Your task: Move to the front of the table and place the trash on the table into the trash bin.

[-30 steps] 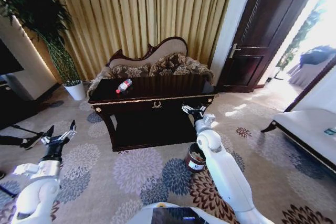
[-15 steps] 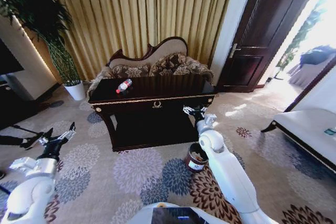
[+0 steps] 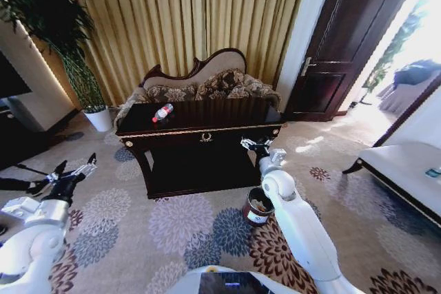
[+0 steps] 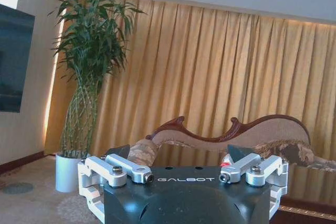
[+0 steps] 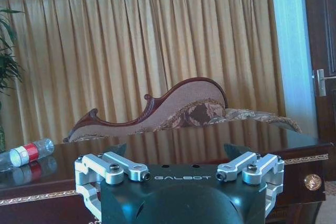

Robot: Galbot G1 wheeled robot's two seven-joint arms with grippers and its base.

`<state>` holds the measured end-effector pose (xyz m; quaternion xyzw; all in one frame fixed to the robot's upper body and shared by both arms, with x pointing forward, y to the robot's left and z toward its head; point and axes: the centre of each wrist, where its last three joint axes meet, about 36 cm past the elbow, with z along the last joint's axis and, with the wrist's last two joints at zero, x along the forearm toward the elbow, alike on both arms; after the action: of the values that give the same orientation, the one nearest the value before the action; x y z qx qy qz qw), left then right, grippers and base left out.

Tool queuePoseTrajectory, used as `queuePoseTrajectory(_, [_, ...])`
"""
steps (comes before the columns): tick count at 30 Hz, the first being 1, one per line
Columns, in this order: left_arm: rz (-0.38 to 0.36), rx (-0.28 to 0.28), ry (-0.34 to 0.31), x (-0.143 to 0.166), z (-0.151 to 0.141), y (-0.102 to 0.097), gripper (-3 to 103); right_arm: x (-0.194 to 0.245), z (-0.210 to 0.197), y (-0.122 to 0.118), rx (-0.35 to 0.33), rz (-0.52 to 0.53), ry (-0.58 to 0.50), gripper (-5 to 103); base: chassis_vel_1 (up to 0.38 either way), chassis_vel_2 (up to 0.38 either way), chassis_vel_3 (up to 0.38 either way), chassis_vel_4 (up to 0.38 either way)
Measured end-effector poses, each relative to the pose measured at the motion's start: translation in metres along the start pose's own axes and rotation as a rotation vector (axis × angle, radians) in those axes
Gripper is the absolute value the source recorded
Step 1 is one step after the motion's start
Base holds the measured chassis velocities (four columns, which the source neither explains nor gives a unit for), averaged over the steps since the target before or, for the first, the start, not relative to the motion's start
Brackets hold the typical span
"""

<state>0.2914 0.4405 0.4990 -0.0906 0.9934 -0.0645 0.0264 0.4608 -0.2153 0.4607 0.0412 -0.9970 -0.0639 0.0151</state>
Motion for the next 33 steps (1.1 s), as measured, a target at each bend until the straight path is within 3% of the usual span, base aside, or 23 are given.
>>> queuePoseTrajectory(33, [0.009,0.006,0.007,-0.001,0.007,0.000,100,0.005,0.014,0.011,0.017,-0.066,0.028,100,-0.022,0.023,0.023,-0.022])
